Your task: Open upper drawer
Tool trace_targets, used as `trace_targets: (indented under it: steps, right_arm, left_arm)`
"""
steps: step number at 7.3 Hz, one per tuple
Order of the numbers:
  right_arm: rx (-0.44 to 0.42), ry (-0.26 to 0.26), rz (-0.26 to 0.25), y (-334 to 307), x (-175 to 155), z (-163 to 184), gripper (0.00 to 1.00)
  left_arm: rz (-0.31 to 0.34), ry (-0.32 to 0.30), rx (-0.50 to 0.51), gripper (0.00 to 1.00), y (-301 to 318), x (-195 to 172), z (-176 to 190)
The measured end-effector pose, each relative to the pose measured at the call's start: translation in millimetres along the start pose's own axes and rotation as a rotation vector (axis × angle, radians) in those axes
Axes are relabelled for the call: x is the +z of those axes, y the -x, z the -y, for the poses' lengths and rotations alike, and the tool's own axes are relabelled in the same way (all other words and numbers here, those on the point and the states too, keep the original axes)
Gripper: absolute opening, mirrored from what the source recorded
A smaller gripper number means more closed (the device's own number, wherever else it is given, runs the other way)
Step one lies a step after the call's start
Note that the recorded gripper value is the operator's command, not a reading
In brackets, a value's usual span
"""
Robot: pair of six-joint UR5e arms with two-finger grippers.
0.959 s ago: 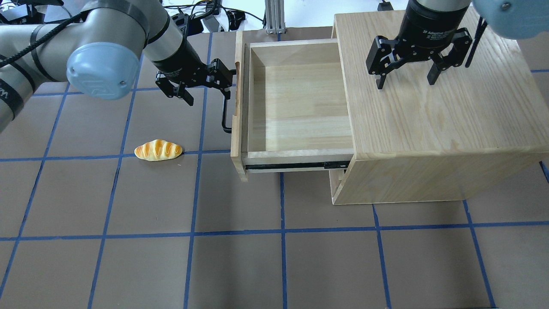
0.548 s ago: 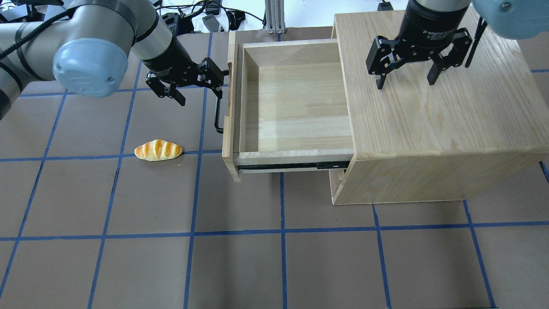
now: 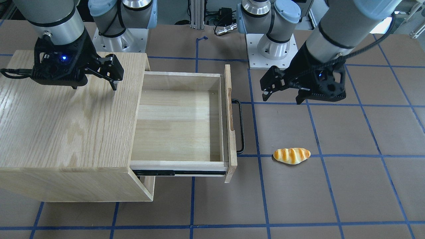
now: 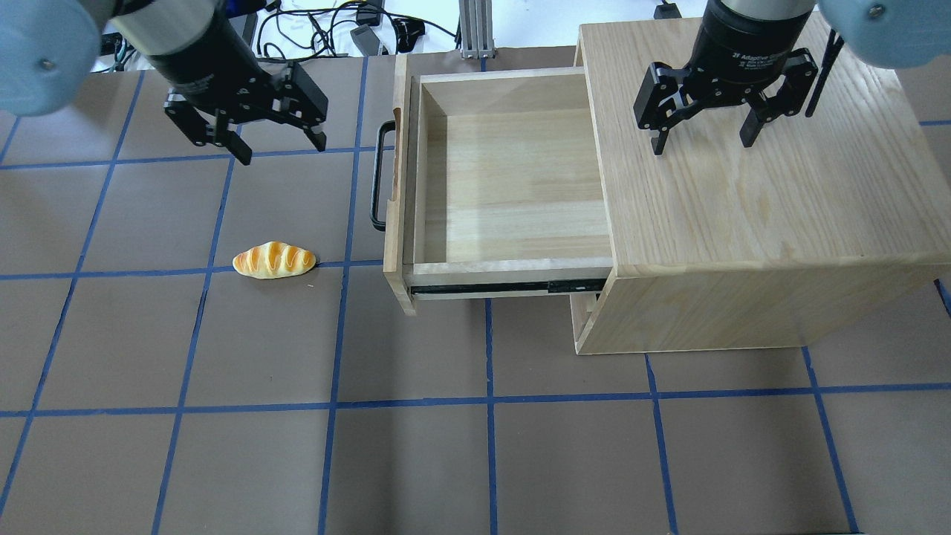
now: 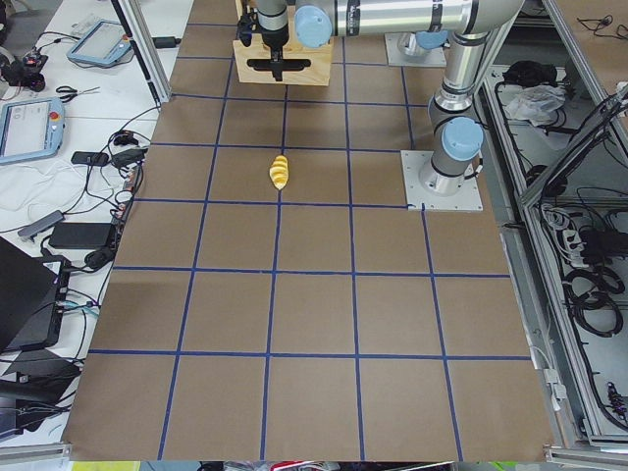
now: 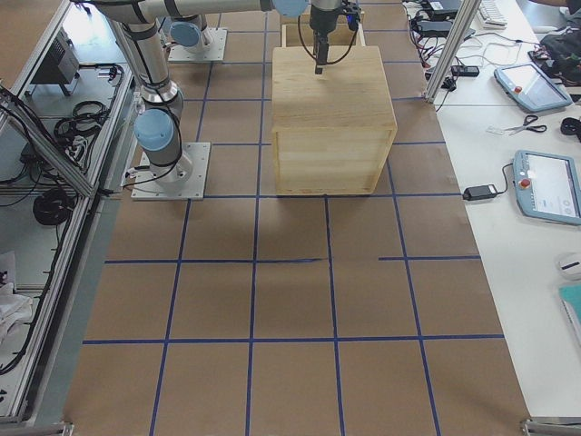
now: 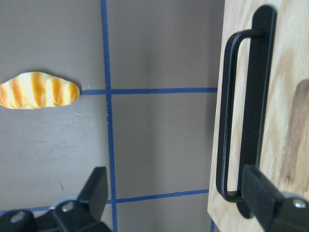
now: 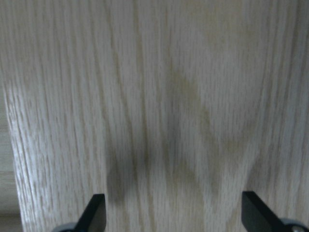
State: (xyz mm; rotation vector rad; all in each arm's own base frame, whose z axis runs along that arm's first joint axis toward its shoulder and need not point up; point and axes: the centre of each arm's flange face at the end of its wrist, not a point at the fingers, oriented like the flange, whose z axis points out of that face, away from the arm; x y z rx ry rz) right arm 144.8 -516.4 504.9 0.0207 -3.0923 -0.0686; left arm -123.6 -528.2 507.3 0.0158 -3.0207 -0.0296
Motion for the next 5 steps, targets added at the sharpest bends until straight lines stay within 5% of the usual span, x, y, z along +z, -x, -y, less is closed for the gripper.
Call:
trace_targets:
  steps: [2,5]
  right_arm:
    - [0.001,0.000,0.000,-0.2,0.1,0.1,1.00]
    - [0.001,0.000,0.000,-0.3,0.0,0.1,1.00]
  left_arm:
    - [0.078,-0.024,0.028,1.00,4.6,-41.1,-32.5]
    - [0.093,-0.049,0.035,1.00,3.6,-52.9,-45.6]
